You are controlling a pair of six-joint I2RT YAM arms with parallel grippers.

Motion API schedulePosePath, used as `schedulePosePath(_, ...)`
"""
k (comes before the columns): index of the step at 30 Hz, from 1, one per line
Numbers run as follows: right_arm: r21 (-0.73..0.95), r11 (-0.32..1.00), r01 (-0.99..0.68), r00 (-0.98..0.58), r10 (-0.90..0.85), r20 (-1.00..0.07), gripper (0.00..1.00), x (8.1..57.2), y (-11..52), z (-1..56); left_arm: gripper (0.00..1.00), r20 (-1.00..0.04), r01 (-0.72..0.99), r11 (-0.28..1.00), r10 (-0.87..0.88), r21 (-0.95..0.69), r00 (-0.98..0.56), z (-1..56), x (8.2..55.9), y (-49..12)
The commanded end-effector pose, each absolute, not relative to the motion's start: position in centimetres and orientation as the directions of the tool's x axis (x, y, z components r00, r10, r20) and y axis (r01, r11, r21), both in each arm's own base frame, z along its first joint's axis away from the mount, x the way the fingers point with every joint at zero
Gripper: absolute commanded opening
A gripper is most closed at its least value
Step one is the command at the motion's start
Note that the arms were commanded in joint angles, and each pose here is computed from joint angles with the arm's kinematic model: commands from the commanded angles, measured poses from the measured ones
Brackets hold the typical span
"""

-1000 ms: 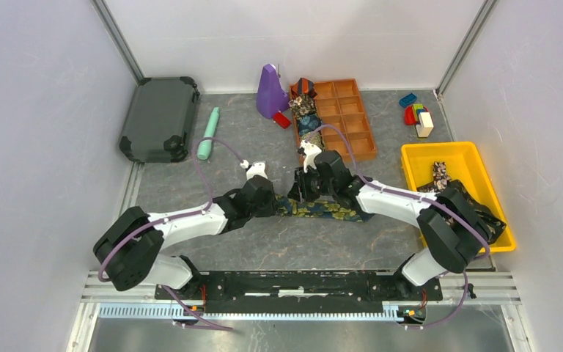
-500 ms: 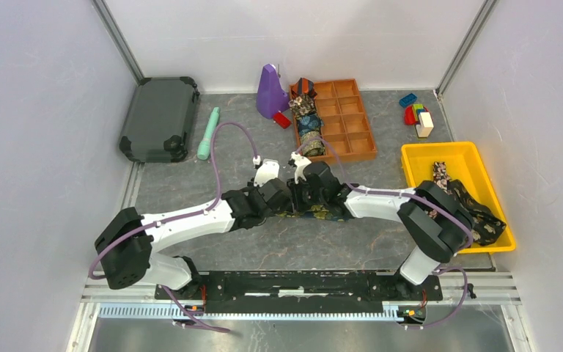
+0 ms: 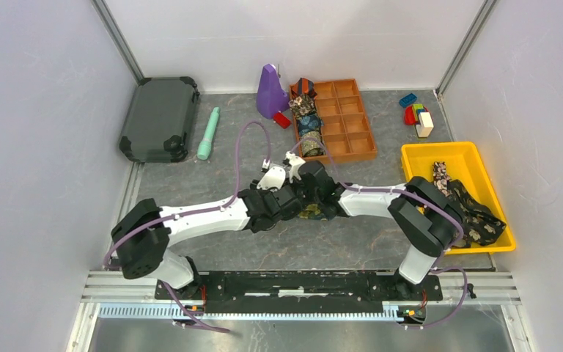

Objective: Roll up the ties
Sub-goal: Roll the tie at the center of the board.

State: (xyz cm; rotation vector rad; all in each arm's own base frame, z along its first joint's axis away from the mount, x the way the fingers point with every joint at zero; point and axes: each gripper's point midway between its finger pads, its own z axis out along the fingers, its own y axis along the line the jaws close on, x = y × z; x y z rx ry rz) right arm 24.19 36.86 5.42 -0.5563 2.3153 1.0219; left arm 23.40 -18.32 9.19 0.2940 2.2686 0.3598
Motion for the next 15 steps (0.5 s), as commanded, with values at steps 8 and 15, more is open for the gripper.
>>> schedulePosePath(8, 0.494, 0.731, -0.47, -0.741, -0.024, -0.671, 0.23, 26.5, 28.4, 7.2, 0.18, -0.63, 0.026, 0.803, 0.487, 0.596, -0.605, 9.6, 25.0, -17.7)
schedulePosePath(15, 0.472, 0.758, -0.449, -0.715, 0.012, -0.699, 0.23, 26.8, 25.5, 8.6, 0.17, -0.577, 0.014, 0.737, 0.541, 0.676, -0.611, 8.5, 25.6, -18.7)
